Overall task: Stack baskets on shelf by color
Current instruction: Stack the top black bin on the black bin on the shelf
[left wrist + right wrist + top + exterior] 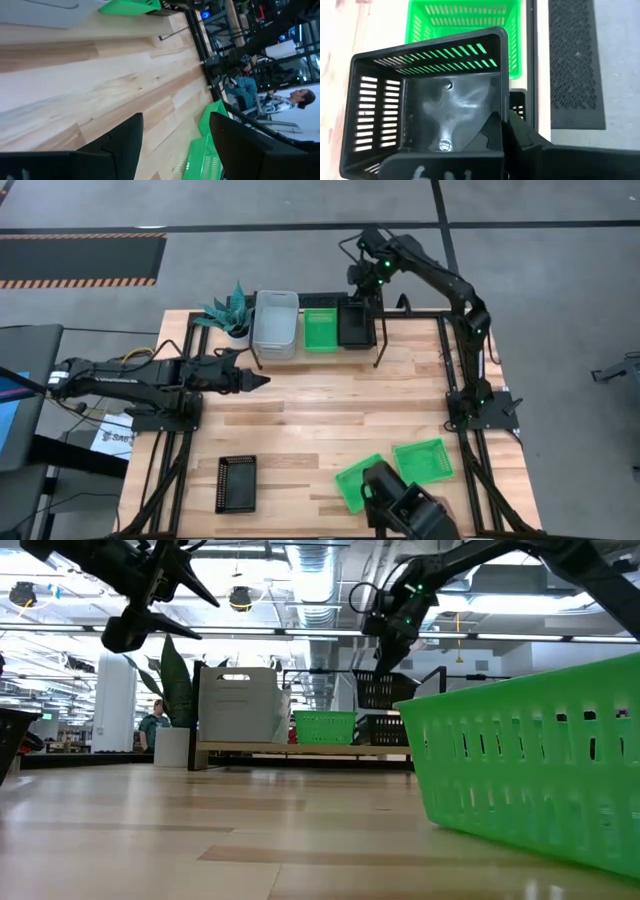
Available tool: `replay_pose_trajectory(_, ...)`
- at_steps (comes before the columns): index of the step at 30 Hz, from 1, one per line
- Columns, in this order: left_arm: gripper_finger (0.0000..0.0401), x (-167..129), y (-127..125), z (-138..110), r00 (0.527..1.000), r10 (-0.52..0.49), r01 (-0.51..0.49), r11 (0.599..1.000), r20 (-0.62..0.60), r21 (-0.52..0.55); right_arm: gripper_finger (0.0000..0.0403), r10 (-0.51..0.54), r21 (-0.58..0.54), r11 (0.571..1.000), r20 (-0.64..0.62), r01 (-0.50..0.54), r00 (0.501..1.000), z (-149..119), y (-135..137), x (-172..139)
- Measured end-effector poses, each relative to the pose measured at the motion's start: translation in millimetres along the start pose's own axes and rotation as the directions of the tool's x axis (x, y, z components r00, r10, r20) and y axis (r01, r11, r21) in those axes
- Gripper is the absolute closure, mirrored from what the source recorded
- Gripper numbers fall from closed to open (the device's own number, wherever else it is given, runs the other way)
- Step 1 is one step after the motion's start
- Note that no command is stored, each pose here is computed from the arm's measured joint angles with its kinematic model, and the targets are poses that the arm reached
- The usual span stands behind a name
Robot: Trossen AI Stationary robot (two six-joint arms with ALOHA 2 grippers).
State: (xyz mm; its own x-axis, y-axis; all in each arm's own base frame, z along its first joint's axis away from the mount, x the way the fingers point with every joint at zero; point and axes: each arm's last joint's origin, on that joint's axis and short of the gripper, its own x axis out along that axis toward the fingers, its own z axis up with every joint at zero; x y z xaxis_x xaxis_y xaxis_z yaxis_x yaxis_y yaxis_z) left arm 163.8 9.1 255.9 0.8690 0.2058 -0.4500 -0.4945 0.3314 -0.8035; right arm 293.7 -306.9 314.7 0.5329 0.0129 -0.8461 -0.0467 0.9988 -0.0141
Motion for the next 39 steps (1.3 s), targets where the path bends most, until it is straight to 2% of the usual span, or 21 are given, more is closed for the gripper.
replay_pose_trajectory(6,0.0184,0.9,2.2,6.3,0.999,0.013,-0.012,0.999,0.033,-0.033,0.0398,0.032,-0.01,0.999,-0.025,-0.033,0.999,-9.7,-6.3,4.7)
replay_pose_trajectory(13,0.0184,1.7,4.8,13.5,0.997,0.031,-0.021,0.992,0.077,-0.125,0.0394,0.006,-0.04,0.999,-0.014,-0.006,1.0,-16.6,-13.4,-4.4)
replay_pose_trajectory(19,0.0184,1.8,6.7,17.3,0.992,0.052,-0.035,0.99,0.116,-0.14,0.0394,-0.007,-0.041,0.999,-0.018,0.006,1.0,-27.1,-23.2,-7.2)
replay_pose_trajectory(39,0.0184,1.9,9.1,21.3,0.985,0.077,-0.054,0.987,0.154,-0.15,0.0389,0.003,-0.072,0.997,0.008,-0.003,1.0,-19.7,-19.0,-3.6)
